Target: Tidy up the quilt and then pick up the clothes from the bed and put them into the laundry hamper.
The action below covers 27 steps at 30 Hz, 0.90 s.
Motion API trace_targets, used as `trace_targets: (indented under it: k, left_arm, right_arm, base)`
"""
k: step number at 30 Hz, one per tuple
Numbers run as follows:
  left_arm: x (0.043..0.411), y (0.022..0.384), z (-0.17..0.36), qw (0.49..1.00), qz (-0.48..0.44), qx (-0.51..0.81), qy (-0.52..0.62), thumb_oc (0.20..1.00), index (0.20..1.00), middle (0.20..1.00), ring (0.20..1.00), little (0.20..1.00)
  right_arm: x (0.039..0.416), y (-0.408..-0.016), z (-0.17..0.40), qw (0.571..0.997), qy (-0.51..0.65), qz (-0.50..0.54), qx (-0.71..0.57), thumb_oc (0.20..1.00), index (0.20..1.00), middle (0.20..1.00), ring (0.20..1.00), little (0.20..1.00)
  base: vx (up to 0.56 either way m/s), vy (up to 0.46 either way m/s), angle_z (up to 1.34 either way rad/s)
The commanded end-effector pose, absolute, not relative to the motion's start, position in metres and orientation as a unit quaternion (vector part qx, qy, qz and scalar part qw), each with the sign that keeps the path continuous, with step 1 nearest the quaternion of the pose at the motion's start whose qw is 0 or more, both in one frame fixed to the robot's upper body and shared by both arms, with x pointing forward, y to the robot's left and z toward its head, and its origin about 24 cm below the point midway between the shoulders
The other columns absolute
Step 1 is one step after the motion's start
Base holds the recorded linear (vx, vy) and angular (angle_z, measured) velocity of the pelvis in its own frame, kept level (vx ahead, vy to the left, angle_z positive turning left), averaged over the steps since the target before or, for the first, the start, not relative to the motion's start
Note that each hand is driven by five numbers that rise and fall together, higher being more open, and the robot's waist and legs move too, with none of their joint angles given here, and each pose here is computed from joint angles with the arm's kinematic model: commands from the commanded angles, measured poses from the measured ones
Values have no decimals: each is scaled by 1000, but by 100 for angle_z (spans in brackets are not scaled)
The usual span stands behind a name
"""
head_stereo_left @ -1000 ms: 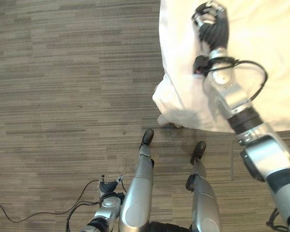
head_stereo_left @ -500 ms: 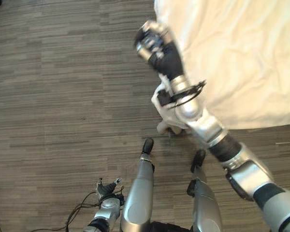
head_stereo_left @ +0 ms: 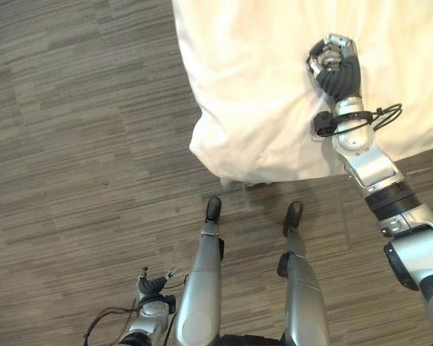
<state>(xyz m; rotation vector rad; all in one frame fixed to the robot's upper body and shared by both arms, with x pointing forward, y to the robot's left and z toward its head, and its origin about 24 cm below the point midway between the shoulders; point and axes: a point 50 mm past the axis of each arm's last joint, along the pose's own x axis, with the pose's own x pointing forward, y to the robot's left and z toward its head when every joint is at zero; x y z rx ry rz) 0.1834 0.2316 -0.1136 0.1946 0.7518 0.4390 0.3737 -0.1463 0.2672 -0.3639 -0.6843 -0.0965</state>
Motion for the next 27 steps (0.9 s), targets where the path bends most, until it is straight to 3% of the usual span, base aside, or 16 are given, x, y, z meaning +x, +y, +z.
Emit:
trace_targets:
  k: [1,3,4,9,15,19,20,21,22,24,27]
  left_arm:
    - [151,228,-128,884,239,77,396,1000,1000,1000,1000,1000]
    - [151,226,-129,884,240,72,395,1000,1000,1000,1000,1000]
    - [147,228,-130,880,248,70,398,1000,1000,1000,1000,1000]
    - [133,238,-135,857,281,62,427,1000,1000,1000,1000,1000]
    - [107,251,-144,819,307,98,475,1000,1000,1000,1000,1000]
    - [88,246,-152,795,309,115,509,1000,1000,1000,1000,1000]
    - [80,244,-154,784,311,118,525,1000,1000,1000,1000,1000]
    - [75,241,-156,775,312,119,536,1000,1000,1000,1000,1000]
    - [75,241,-156,775,312,119,536,1000,1000,1000,1000,1000]
    - [61,229,-164,741,302,122,587,1000,1000,1000,1000,1000]
    - [42,216,-170,702,267,126,648,1000,1000,1000,1000,1000]
  right_arm:
    - [381,-220,219,953,-209,-146,-164,200,200,200,200,200]
    - [377,-236,203,958,-185,-163,-149,200,200,200,200,200]
    - [363,-264,165,963,-138,-196,-127,200,200,200,200,200]
    - [309,-299,78,963,-36,-246,-108,200,200,200,200,200]
    - [233,-318,-9,951,110,-276,-83,200,200,200,200,200]
    - [201,-304,-51,941,209,-247,-101,200,200,200,200,200]
    - [189,-296,-69,930,267,-237,-88,435,435,435,435,435]
    - [180,-291,-82,921,303,-228,-93,884,884,884,884,884]
    - [180,-291,-82,921,303,-228,-93,1000,1000,1000,1000,1000]
    - [137,-268,-129,858,458,-179,-147,1000,1000,1000,1000,1000]
    - [83,-250,-158,773,586,-184,-161,1000,1000,1000,1000,1000]
  base:
    - [-25,89,5]
    - [-30,90,2]
    - [-28,84,2]
    - [-20,35,2]
    - [36,16,-14]
    - [86,31,-28]
    - [119,17,-33]
    - [69,6,-31]
    - [84,6,-19]
    - [161,0,-11]
    - [208,-1,-1]
